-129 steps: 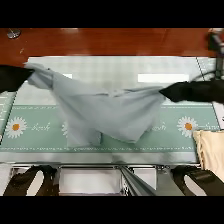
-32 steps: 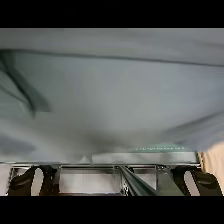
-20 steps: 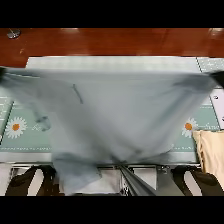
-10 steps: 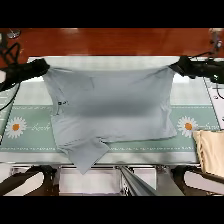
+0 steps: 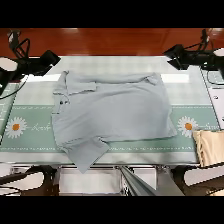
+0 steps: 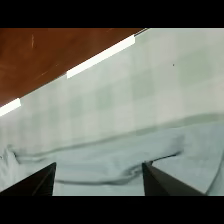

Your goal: Fold the shirts.

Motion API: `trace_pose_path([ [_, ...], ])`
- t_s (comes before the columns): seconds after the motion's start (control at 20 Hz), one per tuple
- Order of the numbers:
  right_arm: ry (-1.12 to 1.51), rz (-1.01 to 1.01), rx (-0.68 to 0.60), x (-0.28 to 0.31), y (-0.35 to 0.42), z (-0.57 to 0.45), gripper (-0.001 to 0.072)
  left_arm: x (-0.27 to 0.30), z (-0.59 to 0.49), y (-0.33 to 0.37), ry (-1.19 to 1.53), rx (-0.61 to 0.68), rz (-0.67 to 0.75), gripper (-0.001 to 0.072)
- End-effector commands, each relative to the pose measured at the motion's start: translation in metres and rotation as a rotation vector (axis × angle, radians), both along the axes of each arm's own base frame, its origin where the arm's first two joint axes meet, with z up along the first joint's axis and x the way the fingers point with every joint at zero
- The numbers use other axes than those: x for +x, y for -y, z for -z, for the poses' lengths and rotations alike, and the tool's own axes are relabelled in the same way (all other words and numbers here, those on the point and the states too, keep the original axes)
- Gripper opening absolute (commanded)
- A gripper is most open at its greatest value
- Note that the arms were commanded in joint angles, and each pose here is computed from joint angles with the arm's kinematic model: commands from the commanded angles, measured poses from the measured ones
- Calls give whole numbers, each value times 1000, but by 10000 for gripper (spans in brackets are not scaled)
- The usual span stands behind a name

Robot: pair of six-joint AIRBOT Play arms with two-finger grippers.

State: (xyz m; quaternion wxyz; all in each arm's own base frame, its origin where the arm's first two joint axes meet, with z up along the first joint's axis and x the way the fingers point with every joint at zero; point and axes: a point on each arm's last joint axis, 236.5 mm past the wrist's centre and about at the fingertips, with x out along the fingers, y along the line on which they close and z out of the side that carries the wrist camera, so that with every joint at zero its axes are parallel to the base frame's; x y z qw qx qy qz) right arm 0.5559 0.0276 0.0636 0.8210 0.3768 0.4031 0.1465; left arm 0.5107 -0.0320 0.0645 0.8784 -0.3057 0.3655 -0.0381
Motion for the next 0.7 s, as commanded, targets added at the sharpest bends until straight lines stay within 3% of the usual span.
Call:
trace_pose_path([
  [0.0,-150,-99,-52,-56,40,-4,619,-52,16,-13,-235,-59,135,698],
  [0.15,-337,-53,-311,-129,111,14,619,-125,50,-23,-485,-156,209,698],
  [0.2,-357,-8,-346,-148,124,17,619,-147,63,-20,-544,-185,215,698],
  [0.35,-270,9,-275,-189,109,31,619,-182,82,-4,-465,-171,240,699],
  [0.5,-275,60,-96,-221,72,55,619,-212,78,9,-384,-141,240,699],
  [0.65,-270,74,-42,-243,46,68,619,-248,98,-9,-496,-111,121,699],
])
